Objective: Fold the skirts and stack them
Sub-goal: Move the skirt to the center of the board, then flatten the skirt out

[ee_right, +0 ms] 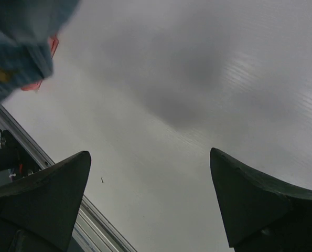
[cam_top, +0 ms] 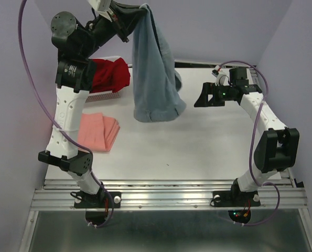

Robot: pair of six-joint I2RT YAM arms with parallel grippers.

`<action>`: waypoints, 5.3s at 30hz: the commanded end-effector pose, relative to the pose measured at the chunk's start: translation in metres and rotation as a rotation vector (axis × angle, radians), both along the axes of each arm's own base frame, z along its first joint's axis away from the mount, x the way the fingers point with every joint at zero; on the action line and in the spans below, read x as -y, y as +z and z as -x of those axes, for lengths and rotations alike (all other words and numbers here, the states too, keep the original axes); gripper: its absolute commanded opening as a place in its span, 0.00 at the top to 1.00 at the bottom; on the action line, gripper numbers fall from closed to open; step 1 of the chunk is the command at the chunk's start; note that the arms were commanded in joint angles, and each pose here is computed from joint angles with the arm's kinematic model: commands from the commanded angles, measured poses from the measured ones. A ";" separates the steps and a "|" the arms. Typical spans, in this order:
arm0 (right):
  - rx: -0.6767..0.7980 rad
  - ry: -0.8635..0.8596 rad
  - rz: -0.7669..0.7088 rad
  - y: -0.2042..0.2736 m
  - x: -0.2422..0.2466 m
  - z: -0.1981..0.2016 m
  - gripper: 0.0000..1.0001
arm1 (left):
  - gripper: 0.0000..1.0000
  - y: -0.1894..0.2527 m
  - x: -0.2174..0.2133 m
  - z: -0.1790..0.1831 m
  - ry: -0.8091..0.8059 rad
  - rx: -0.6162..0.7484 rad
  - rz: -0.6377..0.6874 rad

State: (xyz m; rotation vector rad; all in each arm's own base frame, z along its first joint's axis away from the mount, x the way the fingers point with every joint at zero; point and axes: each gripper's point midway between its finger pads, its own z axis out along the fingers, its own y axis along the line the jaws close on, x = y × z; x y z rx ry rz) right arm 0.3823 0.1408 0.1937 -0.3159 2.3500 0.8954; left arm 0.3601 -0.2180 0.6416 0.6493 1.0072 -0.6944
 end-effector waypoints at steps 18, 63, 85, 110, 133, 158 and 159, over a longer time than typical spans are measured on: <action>0.081 -0.094 0.174 -0.009 0.077 0.027 0.00 | 1.00 -0.316 0.116 -0.085 -0.061 -0.593 -0.294; -0.402 0.311 0.050 -0.133 0.009 0.127 0.42 | 0.02 -0.568 0.061 0.172 -0.231 -0.434 -1.283; 0.179 0.190 -0.074 0.071 -0.010 0.067 0.99 | 0.47 -0.529 0.028 0.051 0.163 -0.596 -1.010; 0.253 -0.073 -0.280 0.110 -0.012 0.014 0.99 | 0.18 -0.519 0.193 0.171 -0.173 -0.134 -1.228; 0.379 -0.263 -0.257 0.142 0.009 0.001 0.99 | 0.47 -0.573 0.176 0.101 0.149 -0.376 -1.297; 0.856 -0.718 -0.201 0.323 0.117 0.006 0.99 | 1.00 -0.246 0.011 0.046 0.389 0.163 -0.813; 0.890 -0.730 -0.188 0.331 0.119 0.016 0.99 | 1.00 -0.245 0.006 0.046 0.411 0.163 -0.812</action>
